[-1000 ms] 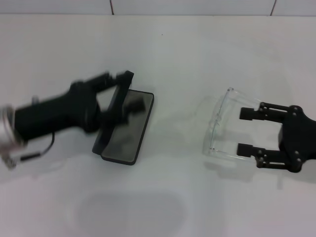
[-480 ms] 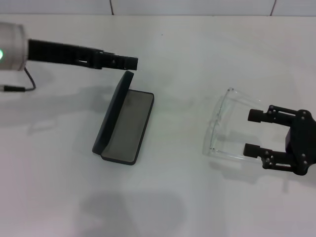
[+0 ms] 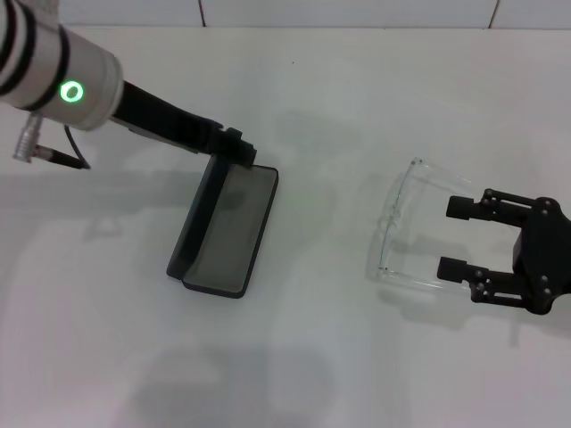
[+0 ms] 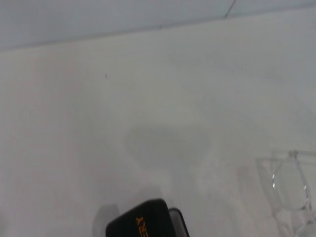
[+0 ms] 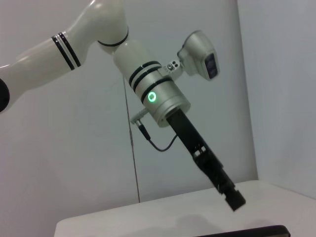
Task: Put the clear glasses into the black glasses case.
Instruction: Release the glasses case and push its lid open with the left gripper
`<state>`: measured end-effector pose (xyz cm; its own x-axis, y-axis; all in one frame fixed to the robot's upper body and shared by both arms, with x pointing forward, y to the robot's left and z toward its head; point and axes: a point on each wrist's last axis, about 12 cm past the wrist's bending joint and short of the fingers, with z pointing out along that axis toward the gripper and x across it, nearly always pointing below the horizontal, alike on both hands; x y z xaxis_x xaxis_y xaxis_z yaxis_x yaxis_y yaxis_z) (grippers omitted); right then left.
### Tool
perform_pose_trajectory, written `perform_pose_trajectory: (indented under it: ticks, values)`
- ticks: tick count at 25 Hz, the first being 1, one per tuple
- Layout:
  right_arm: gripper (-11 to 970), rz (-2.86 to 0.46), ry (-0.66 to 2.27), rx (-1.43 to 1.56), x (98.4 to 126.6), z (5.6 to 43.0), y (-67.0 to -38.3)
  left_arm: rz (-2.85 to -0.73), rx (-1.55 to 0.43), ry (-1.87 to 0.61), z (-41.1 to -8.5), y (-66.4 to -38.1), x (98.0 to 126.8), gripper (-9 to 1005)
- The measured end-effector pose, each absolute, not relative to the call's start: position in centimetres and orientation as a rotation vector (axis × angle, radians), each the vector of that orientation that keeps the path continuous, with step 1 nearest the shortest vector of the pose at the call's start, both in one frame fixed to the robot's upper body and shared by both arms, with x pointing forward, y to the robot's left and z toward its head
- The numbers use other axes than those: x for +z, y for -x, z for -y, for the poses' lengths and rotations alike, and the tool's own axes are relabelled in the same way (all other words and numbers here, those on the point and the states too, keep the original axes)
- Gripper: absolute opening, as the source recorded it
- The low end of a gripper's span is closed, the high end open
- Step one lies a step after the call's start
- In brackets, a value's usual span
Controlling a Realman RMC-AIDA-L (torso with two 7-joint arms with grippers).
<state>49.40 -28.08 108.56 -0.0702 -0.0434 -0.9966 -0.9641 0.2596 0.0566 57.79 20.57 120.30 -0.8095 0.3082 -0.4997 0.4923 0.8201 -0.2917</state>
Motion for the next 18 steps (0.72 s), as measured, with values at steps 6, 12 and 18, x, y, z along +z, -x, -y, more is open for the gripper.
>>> perform_pose_trajectory:
  ticks: [6, 12, 18]
  values:
    - [721, -1.402, 1.024, 1.029, 108.7, 27.8, -49.7, -2.649, -0.526, -0.579, -20.5, -58.1, 118.6, 789]
    - [721, -1.395, 1.035, 1.032, 108.8, 27.6, -50.0, -2.678, -0.529, -0.557, -20.8, -58.2, 117.6, 754]
    - [721, -1.389, 1.043, 1.031, 109.0, 27.4, -50.3, -2.676, -0.525, -0.552, -20.8, -58.4, 117.5, 720]
